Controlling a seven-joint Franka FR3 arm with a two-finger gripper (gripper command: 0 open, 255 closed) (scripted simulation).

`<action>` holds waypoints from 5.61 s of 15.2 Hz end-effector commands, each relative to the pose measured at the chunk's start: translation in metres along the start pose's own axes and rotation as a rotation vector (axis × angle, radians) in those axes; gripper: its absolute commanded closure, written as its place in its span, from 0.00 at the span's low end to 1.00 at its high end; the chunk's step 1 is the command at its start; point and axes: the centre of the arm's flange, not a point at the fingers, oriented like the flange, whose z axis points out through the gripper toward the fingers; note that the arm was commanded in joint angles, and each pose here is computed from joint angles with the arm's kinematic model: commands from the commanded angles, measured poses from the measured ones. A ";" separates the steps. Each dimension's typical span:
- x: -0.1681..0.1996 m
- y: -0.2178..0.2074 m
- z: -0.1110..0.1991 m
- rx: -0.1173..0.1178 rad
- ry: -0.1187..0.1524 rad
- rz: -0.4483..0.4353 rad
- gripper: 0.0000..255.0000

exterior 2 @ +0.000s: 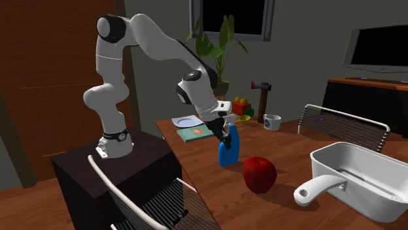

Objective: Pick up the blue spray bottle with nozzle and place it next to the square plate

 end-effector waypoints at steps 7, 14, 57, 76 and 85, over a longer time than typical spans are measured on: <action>0.012 0.000 -0.023 0.000 0.000 0.000 1.00; 0.028 0.000 -0.056 0.000 0.000 0.000 1.00; 0.131 0.000 -0.259 0.000 0.000 0.000 1.00; 0.216 -0.165 -0.244 0.000 0.000 0.000 1.00; 0.264 -0.271 -0.221 0.000 0.000 0.000 1.00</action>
